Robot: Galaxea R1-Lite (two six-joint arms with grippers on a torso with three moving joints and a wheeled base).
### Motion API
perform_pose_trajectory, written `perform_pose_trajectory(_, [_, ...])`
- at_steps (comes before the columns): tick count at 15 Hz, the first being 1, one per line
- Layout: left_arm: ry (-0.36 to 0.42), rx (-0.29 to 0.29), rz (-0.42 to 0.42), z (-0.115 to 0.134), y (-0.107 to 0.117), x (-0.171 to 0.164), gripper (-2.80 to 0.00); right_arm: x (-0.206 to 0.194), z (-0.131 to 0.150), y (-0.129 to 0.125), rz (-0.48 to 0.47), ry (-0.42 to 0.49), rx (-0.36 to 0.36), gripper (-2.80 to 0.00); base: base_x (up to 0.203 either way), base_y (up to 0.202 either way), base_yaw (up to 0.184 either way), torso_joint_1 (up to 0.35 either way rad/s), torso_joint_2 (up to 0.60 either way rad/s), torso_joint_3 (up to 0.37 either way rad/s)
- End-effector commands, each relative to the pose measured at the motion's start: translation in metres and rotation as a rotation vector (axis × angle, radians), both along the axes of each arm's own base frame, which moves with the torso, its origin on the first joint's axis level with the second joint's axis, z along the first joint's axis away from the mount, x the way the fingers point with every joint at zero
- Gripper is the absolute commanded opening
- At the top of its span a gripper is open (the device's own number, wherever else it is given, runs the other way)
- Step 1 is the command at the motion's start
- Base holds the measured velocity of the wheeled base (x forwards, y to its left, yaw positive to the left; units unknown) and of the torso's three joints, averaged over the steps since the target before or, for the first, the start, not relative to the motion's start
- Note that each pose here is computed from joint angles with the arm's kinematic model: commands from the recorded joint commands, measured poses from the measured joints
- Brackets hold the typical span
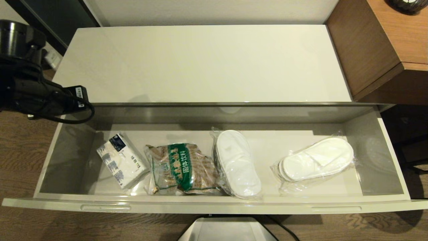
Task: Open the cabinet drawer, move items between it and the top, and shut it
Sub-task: Take out the tissue from the drawer
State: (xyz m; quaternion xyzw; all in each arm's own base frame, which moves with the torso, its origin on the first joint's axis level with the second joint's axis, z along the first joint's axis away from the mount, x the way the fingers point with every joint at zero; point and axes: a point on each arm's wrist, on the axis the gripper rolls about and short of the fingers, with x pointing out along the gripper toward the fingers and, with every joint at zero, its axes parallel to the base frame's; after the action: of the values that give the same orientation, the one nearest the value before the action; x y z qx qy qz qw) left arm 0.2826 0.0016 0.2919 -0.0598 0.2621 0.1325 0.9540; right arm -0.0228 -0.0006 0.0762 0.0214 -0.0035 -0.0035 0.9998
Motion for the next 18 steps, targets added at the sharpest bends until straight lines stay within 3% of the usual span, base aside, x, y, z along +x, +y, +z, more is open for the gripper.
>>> perform_pose_trajectory(1, [0.083, 0.019, 0.049, -0.025, 0.003, 0.025, -2.8, -0.002, -0.001, 0.0, 0.0, -0.024, 0.0, -2.8, 0.0, 0.0, 0.0, 0.0, 0.0, 0.0])
perform_pose_trajectory(2, [0.092, 0.014, 0.059, -0.031, 0.005, 0.032, 0.0, -0.002, -0.001, 0.0, 0.0, -0.024, 0.0, -2.8, 0.0, 0.0, 0.0, 0.0, 0.0, 0.0])
perform_pose_trajectory(7, [0.146, -0.054, 0.114, -0.075, 0.008, 0.081, 0.0, -0.002, -0.001, 0.0, 0.0, -0.025, 0.0, -2.8, 0.0, 0.0, 0.0, 0.0, 0.0, 0.0])
perform_pose_trajectory(13, [0.191, -0.134, 0.145, -0.11, 0.001, 0.107, 0.0, -0.002, -0.001, 0.0, 0.001, -0.024, 0.0, -2.8, 0.0, 0.0, 0.0, 0.0, 0.0, 0.0])
perform_pose_trajectory(16, [0.135, -0.188, 0.135, -0.12, -0.003, 0.121, 0.0, -0.002, -0.001, 0.0, 0.001, -0.025, 0.0, -2.8, 0.0, 0.0, 0.0, 0.0, 0.0, 0.0])
perform_pose_trajectory(18, [0.138, -0.204, 0.148, -0.126, -0.003, 0.126, 0.0, -0.002, -0.001, 0.0, 0.0, -0.025, 0.0, -2.8, 0.0, 0.0, 0.0, 0.0, 0.0, 0.0])
